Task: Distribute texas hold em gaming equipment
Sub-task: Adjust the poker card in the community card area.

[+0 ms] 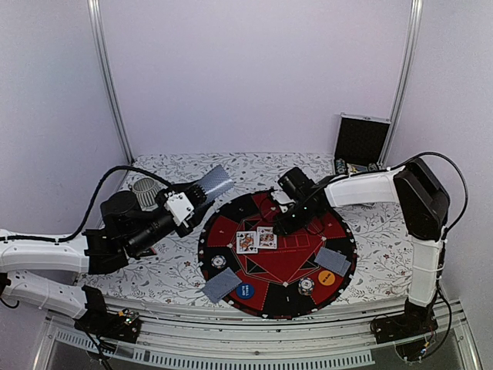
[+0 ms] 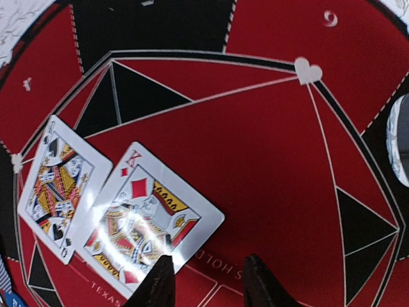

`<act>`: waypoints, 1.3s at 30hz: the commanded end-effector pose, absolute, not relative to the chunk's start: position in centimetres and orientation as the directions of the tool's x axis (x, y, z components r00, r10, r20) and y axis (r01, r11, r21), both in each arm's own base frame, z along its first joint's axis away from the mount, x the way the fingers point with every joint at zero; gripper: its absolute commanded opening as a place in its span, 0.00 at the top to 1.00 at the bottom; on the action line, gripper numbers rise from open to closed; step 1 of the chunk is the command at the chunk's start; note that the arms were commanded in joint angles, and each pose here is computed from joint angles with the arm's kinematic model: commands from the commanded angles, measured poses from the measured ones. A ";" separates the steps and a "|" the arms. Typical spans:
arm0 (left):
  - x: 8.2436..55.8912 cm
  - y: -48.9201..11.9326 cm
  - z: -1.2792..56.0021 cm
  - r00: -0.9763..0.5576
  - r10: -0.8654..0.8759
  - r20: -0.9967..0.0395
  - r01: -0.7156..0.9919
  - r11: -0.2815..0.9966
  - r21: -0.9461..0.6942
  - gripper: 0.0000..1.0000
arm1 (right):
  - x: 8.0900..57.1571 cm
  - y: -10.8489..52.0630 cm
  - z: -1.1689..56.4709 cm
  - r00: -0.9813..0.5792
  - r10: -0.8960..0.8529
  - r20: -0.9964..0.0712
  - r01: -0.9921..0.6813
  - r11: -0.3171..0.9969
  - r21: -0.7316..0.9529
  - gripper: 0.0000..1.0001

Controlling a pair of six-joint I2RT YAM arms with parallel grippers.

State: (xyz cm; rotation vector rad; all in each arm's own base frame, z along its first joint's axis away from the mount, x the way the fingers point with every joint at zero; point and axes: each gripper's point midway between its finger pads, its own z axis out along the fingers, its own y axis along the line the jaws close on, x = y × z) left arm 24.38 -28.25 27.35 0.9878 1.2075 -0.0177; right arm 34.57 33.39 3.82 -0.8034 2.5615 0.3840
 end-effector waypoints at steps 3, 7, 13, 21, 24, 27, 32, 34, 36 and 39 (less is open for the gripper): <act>24.4 -27.9 29.4 0.431 0.428 -0.794 0.471 0.644 0.603 0.49 | 36.1 32.5 1.2 -0.809 -0.421 -0.410 -0.495 0.864 0.090 0.71; 24.3 -27.9 29.3 0.432 0.427 -0.794 0.473 0.642 0.603 0.49 | 36.3 32.5 1.0 -0.811 -0.416 -0.411 -0.489 0.868 0.087 0.75; 24.3 -27.9 29.3 0.432 0.426 -0.795 0.476 0.642 0.602 0.49 | 36.7 33.8 0.8 -0.793 -0.440 -0.421 -0.527 0.842 0.112 0.72; 24.4 -27.9 29.2 0.431 0.431 -0.793 0.472 0.641 0.605 0.49 | 35.8 35.9 -0.3 -0.779 -0.483 -0.401 -0.590 0.781 0.206 0.72; 24.3 -28.0 29.2 0.432 0.428 -0.794 0.477 0.639 0.604 0.49 | 35.4 36.2 -0.1 -0.768 -0.497 -0.403 -0.609 0.762 0.221 0.72; 24.3 -28.0 29.1 0.431 0.427 -0.795 0.481 0.637 0.603 0.49 | 34.7 36.8 0.1 -0.744 -0.531 -0.405 -0.648 0.720 0.248 0.71; 24.4 -28.0 28.9 0.428 0.432 -0.794 0.480 0.636 0.604 0.49 | 34.3 37.2 0.2 -0.675 -0.610 -0.415 -0.722 0.660 0.206 0.70; 24.5 -28.0 28.9 0.427 0.431 -0.795 0.482 0.635 0.603 0.49 | 35.0 37.1 0.5 -0.655 -0.624 -0.426 -0.735 0.657 0.167 0.69; 24.5 -28.1 28.9 0.426 0.430 -0.796 0.483 0.635 0.602 0.49 | 35.6 37.2 1.0 -0.642 -0.631 -0.435 -0.741 0.655 0.143 0.69; 24.5 -28.0 28.9 0.425 0.434 -0.794 0.479 0.636 0.604 0.49 | 36.3 37.2 1.6 -0.638 -0.633 -0.439 -0.739 0.664 0.116 0.69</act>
